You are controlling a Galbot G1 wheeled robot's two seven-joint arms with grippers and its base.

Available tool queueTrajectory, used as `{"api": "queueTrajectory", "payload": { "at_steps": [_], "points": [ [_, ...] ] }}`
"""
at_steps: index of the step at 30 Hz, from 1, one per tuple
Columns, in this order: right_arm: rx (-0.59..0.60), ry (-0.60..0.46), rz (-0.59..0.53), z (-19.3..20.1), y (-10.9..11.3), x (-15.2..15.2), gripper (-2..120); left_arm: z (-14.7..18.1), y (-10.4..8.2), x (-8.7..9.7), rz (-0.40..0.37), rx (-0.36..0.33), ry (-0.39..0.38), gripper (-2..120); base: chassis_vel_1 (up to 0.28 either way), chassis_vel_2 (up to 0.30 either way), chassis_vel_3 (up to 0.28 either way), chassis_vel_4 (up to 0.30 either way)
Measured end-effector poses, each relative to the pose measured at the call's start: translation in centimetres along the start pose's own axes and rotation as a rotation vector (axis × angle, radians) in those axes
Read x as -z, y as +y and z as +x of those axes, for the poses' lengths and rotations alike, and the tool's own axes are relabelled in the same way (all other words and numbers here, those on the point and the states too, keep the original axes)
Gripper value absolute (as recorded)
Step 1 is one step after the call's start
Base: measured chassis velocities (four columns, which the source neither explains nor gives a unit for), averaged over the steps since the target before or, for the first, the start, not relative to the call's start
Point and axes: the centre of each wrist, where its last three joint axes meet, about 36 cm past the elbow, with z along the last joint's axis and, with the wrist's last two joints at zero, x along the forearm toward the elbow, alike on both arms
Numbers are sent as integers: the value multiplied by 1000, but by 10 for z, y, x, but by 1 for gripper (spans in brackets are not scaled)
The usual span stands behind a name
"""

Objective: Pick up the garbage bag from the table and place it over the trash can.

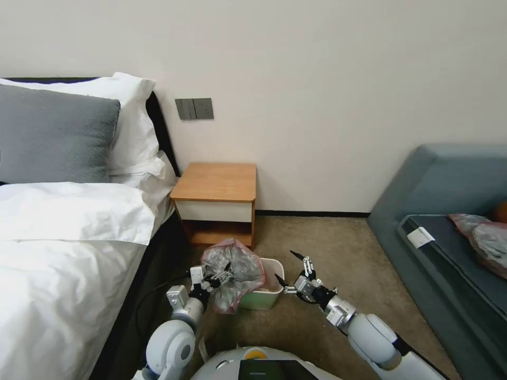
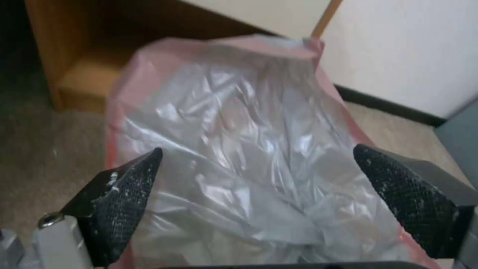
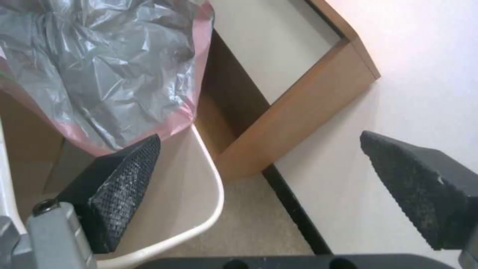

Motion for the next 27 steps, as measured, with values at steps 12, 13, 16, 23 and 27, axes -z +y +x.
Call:
{"api": "queueTrajectory", "payload": {
  "at_steps": [12, 13, 16, 23, 27],
  "points": [
    [1, 1, -13, 4, 5, -3, 100, -10, 10, 6, -17, -40, 82, 100, 0, 0, 0, 0],
    [2, 1, -15, 5, 6, -3, 100, -13, 12, 6, -19, -32, 95, 100, 0, 0, 0, 0],
    [1, -1, -16, 4, 7, -3, 100, -20, 18, 2, -25, -12, 113, 100, 0, 0, 0, 0],
    [2, 1, -21, 4, 9, -6, 100, -26, 20, -4, -23, 14, 122, 100, 0, 0, 0, 0],
    [4, 1, -22, 4, 11, -7, 100, -30, 20, -5, -18, 20, 134, 100, 0, 0, 0, 0]
  ]
}}
